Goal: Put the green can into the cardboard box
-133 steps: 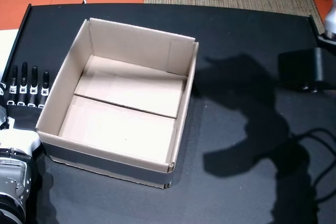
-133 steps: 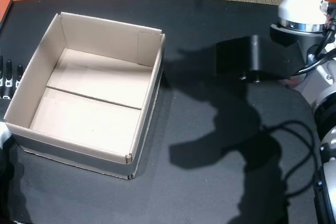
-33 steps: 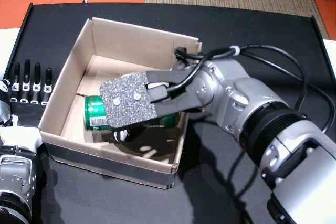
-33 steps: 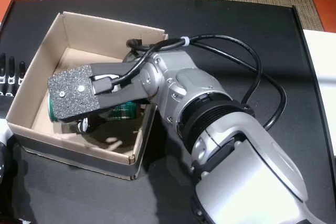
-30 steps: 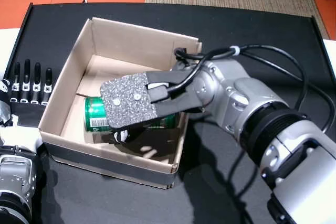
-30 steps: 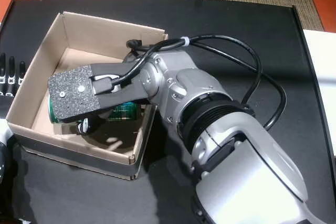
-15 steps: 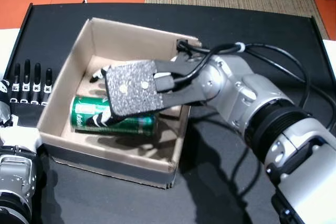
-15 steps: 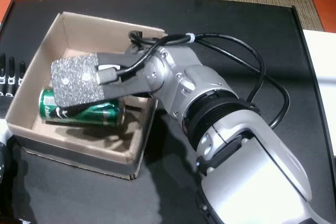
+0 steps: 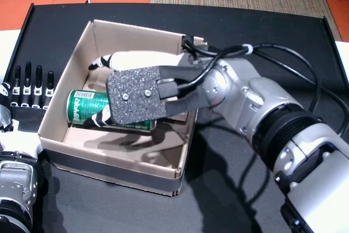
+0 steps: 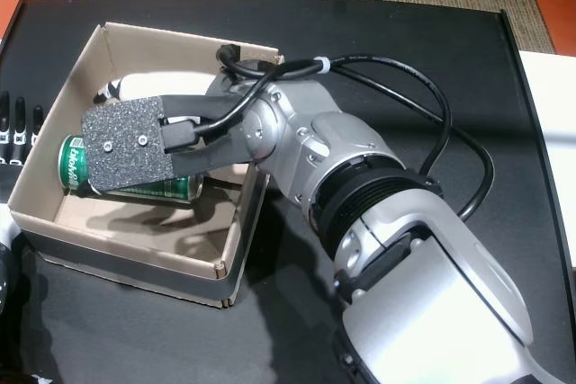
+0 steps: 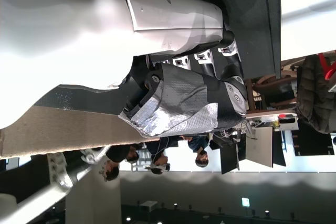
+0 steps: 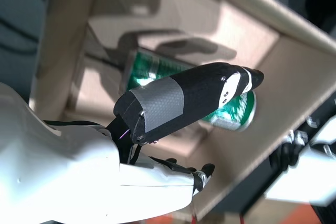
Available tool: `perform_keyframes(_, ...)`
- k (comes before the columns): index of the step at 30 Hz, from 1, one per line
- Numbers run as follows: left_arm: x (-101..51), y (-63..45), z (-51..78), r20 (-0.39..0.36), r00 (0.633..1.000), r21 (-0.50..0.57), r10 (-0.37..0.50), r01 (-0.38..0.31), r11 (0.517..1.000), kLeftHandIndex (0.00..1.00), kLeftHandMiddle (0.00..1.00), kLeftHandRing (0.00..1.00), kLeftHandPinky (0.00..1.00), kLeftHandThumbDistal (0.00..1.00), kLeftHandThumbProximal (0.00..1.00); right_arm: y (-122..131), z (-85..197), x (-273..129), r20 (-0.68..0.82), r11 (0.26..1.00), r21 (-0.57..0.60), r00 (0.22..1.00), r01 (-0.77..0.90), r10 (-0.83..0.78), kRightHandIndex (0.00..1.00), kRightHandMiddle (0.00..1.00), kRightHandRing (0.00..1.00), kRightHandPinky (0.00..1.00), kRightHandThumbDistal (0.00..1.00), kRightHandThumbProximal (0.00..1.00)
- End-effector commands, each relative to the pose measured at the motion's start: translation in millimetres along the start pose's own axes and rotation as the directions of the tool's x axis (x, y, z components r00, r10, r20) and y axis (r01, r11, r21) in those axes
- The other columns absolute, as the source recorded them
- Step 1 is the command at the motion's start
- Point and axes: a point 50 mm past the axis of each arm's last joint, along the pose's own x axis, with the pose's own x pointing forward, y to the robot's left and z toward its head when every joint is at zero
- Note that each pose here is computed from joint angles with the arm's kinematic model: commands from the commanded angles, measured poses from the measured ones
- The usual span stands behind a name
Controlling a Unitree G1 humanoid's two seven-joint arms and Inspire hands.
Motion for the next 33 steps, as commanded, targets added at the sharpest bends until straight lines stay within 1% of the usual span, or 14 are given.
perform_keyframes(1, -14.1, 30.7, -12.6, -0.039, 0.989, -0.015, 0.145, -0.146, 0.989, 0.51, 0.53, 0.63, 0.79, 0.00, 0.49, 2.6, -1.1, -3.0, 0.048, 0.992, -0.040, 0.992, 0.116, -0.114, 1.00, 1.00, 1.00, 1.00, 1.00, 0.61)
perform_keyframes(4, -14.9, 31.6, -11.5, -0.040, 0.990, -0.011, 0.135, -0.135, 0.991, 0.54, 0.55, 0.64, 0.80, 0.00, 0.49, -0.3, -0.4, -8.1, 0.123, 0.940, -0.105, 0.942, 0.325, -0.312, 1.00, 1.00, 1.00, 1.00, 1.00, 0.53)
perform_keyframes(8, -15.8, 32.8, -9.7, -0.049, 0.991, -0.011, 0.125, -0.126, 0.992, 0.50, 0.53, 0.64, 0.79, 0.00, 0.49, -7.6, -0.5, -14.4, 0.182, 0.872, -0.098, 0.870, 0.479, -0.458, 1.00, 1.00, 1.00, 1.00, 0.93, 0.55)
perform_keyframes(10, -15.9, 32.9, -9.0, -0.051, 0.991, -0.014, 0.123, -0.124, 0.992, 0.53, 0.55, 0.65, 0.81, 0.00, 0.49, -15.0, -0.4, -17.6, 0.210, 0.830, -0.111, 0.830, 0.546, -0.517, 1.00, 1.00, 1.00, 1.00, 0.93, 0.62)
perform_keyframes(12, -15.5, 32.2, -8.9, -0.050, 0.991, -0.016, 0.123, -0.124, 0.992, 0.55, 0.56, 0.68, 0.86, 0.00, 0.54, -22.8, -0.5, -20.7, 0.233, 0.790, -0.121, 0.791, 0.601, -0.566, 1.00, 1.00, 1.00, 1.00, 0.93, 0.60)
perform_keyframes(14, -15.0, 31.6, -9.3, -0.044, 0.991, -0.005, 0.124, -0.125, 0.992, 0.54, 0.56, 0.67, 0.85, 0.00, 0.55, -31.6, -0.7, -24.4, 0.253, 0.743, -0.122, 0.745, 0.658, -0.617, 1.00, 1.00, 1.00, 1.00, 0.96, 0.55)
perform_keyframes(16, -15.0, 31.7, -9.3, -0.044, 0.991, 0.006, 0.126, -0.126, 0.992, 0.52, 0.55, 0.66, 0.82, 0.00, 0.53, -42.0, -1.1, -29.9, 0.287, 0.682, -0.126, 0.684, 0.721, -0.670, 1.00, 1.00, 1.00, 1.00, 0.99, 0.49)
perform_keyframes(18, -15.0, 31.9, -9.1, -0.045, 0.990, 0.009, 0.134, -0.134, 0.991, 0.51, 0.54, 0.64, 0.77, 0.01, 0.47, -50.9, -2.2, -35.7, 0.323, 0.610, -0.142, 0.619, 0.779, -0.716, 1.00, 1.00, 1.00, 0.99, 1.00, 0.47)
perform_keyframes(21, -14.8, 32.0, -8.9, -0.044, 0.989, -0.013, 0.142, -0.142, 0.990, 0.53, 0.55, 0.65, 0.78, 0.00, 0.45, -64.1, -7.3, -46.7, 0.392, 0.489, -0.195, 0.525, 0.850, -0.756, 1.00, 1.00, 1.00, 1.00, 1.00, 0.50)
perform_keyframes(23, -15.2, 31.9, -8.6, -0.046, 0.991, -0.021, 0.124, -0.125, 0.992, 0.56, 0.56, 0.68, 0.80, 0.00, 0.49, -74.1, -12.1, -56.3, 0.435, 0.411, -0.207, 0.460, 0.888, -0.774, 1.00, 1.00, 1.00, 1.00, 0.96, 0.51)
perform_keyframes(25, -15.4, 31.7, -8.6, -0.048, 0.993, -0.017, 0.111, -0.112, 0.994, 0.55, 0.55, 0.68, 0.80, 0.00, 0.51, -81.6, -16.9, -64.6, 0.462, 0.348, -0.214, 0.408, 0.913, -0.787, 1.00, 1.00, 1.00, 1.00, 0.99, 0.50)
perform_keyframes(29, -15.0, 31.5, -9.3, -0.046, 0.991, -0.006, 0.123, -0.124, 0.992, 0.53, 0.54, 0.66, 0.78, 0.00, 0.46, -95.1, -37.4, -88.1, 0.474, 0.244, -0.245, 0.336, 0.938, -0.814, 1.00, 0.98, 0.99, 1.00, 0.98, 0.52)
perform_keyframes(31, -14.8, 31.2, -9.2, -0.047, 0.991, -0.005, 0.124, -0.125, 0.992, 0.53, 0.53, 0.65, 0.79, 0.00, 0.47, -98.4, -48.7, -101.4, 0.476, 0.196, -0.257, 0.301, 0.946, -0.826, 1.00, 0.97, 0.98, 1.00, 0.92, 0.56)
perform_keyframes(33, -14.9, 31.2, -8.9, -0.049, 0.992, -0.001, 0.119, -0.119, 0.993, 0.52, 0.54, 0.65, 0.80, 0.00, 0.49, -100.2, -62.1, -117.9, 0.468, 0.134, -0.272, 0.253, 0.953, -0.847, 0.99, 0.95, 0.97, 0.98, 0.95, 0.56)
